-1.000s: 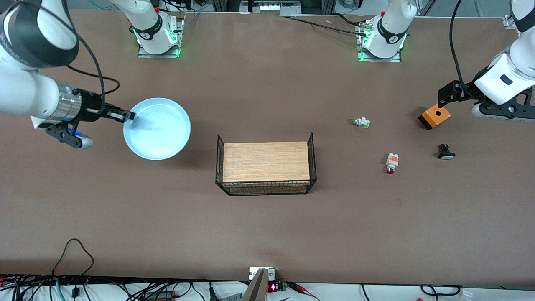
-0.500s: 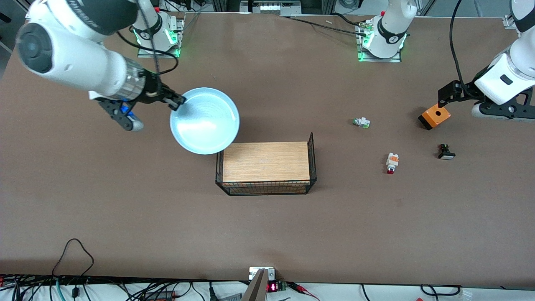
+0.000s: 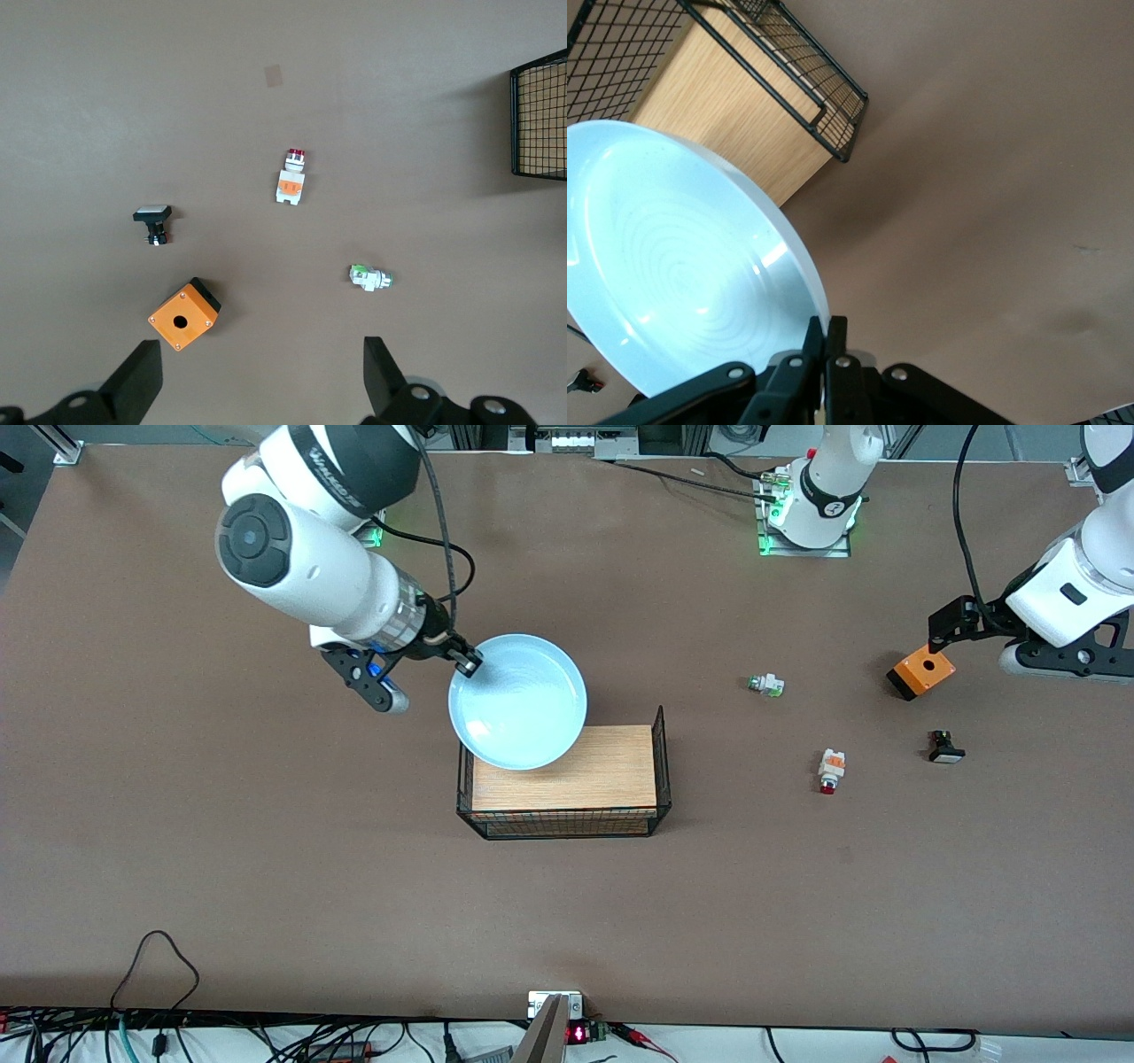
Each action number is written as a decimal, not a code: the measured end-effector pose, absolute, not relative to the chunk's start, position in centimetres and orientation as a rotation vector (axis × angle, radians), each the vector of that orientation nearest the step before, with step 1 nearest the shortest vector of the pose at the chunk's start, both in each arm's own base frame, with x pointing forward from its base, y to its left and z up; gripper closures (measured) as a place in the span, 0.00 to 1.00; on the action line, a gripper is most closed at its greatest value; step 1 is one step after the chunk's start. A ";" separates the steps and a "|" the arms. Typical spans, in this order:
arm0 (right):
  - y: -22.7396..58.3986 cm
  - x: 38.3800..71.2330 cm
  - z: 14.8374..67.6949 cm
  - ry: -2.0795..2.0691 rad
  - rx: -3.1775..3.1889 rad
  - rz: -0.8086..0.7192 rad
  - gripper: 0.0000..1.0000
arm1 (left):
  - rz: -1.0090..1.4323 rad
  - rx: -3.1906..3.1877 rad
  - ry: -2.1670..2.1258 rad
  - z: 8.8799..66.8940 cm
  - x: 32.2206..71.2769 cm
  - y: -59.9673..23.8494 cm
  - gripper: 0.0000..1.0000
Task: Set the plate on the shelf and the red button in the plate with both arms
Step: 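Lift the plate with the right gripper and carry it over the basket, then lower the plate into the basket, open the right gripper, withdraw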
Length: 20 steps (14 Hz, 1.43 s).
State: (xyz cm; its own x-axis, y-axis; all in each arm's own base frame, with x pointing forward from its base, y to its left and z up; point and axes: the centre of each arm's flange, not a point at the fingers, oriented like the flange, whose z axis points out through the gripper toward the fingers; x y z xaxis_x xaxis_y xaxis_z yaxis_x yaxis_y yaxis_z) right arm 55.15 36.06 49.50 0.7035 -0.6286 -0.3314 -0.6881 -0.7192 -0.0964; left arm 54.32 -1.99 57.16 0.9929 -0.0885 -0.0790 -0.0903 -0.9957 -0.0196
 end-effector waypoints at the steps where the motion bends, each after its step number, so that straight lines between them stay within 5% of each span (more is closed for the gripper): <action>1: 36.5 55.2 48.9 1.064 -2.697 0.406 0.97 | 0.122 -3.113 0.140 57.2 54.3 -2.0 0.00; 15: 39.9 57.9 37.7 1.126 -2.677 0.384 0.97 | 0.122 -3.113 0.141 57.2 54.3 -2.0 0.00; 20: 40.2 58.2 38.0 1.124 -2.661 0.364 0.51 | 0.128 -3.113 0.138 57.0 54.4 -1.9 0.00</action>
State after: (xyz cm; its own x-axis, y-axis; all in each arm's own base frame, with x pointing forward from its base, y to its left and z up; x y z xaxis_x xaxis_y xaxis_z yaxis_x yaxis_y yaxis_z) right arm 58.20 40.16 38.04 0.6749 -0.6681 -0.3134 -0.7250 -0.6795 -0.1126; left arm 54.38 -1.91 56.99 0.9927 -0.0871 -0.0833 -0.0890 -0.9958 -0.0195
